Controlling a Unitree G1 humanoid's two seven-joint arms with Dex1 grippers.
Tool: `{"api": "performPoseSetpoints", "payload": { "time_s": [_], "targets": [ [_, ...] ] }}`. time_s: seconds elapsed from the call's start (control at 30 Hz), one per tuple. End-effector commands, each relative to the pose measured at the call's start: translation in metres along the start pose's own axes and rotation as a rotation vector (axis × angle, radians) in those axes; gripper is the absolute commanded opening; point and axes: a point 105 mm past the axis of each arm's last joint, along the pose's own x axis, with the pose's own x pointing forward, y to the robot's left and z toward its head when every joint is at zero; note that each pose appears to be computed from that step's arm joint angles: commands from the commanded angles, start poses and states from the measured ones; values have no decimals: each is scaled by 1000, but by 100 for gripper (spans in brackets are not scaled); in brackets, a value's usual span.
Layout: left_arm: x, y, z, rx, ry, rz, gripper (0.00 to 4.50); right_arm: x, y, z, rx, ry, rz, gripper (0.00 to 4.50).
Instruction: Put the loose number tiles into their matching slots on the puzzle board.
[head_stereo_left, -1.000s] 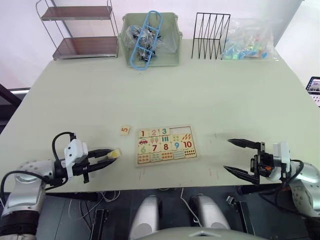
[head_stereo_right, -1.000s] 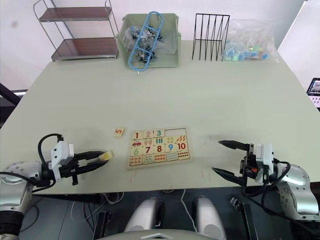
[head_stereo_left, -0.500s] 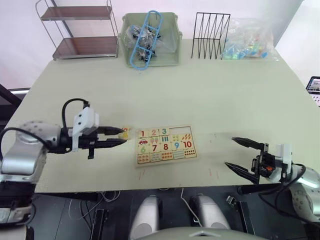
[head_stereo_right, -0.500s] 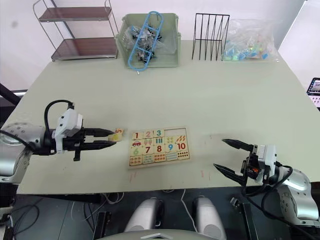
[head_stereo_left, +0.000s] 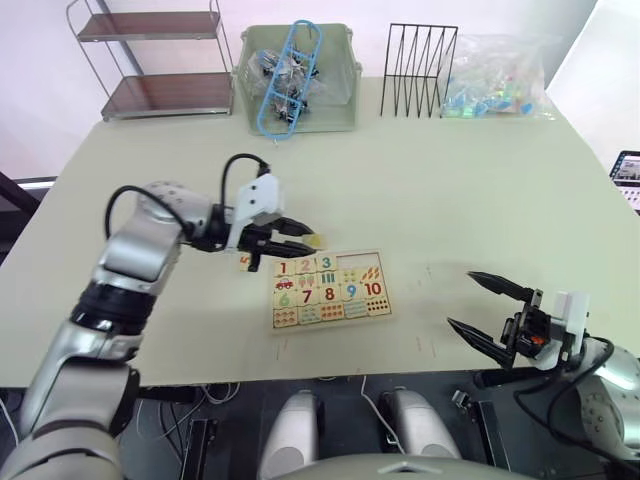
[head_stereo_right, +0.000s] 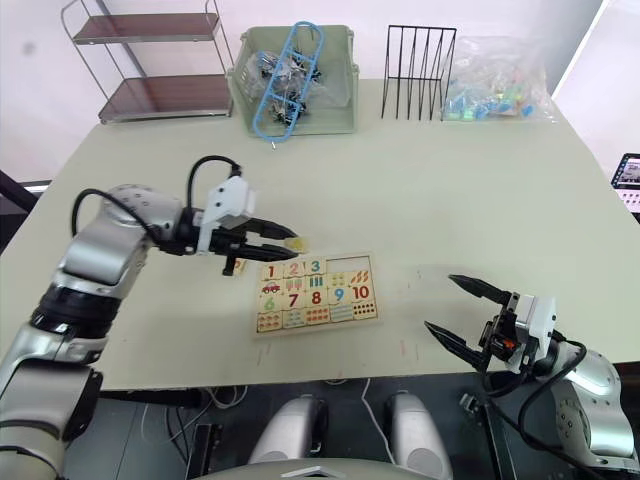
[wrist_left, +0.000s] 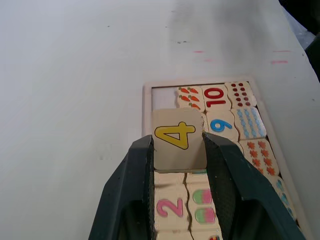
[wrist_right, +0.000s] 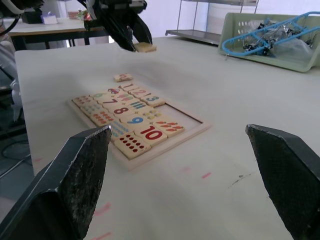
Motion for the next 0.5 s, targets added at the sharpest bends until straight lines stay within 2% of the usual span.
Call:
{"api": "performPoseSetpoints", "payload": {
  "time_s": [0.03, 0.3, 0.5],
  "targets": [
    [11, 4, 2, 46, 74, -46, 98, 2, 2, 9, -35, -25, -8, 450],
    [36, 21, -4, 44, 242, -47, 98, 2, 5, 9, -38, -23, -30, 450],
    [50, 26, -2, -3, 305, -29, 98, 2, 7, 9, -38, -22, -43, 450]
  ]
}}
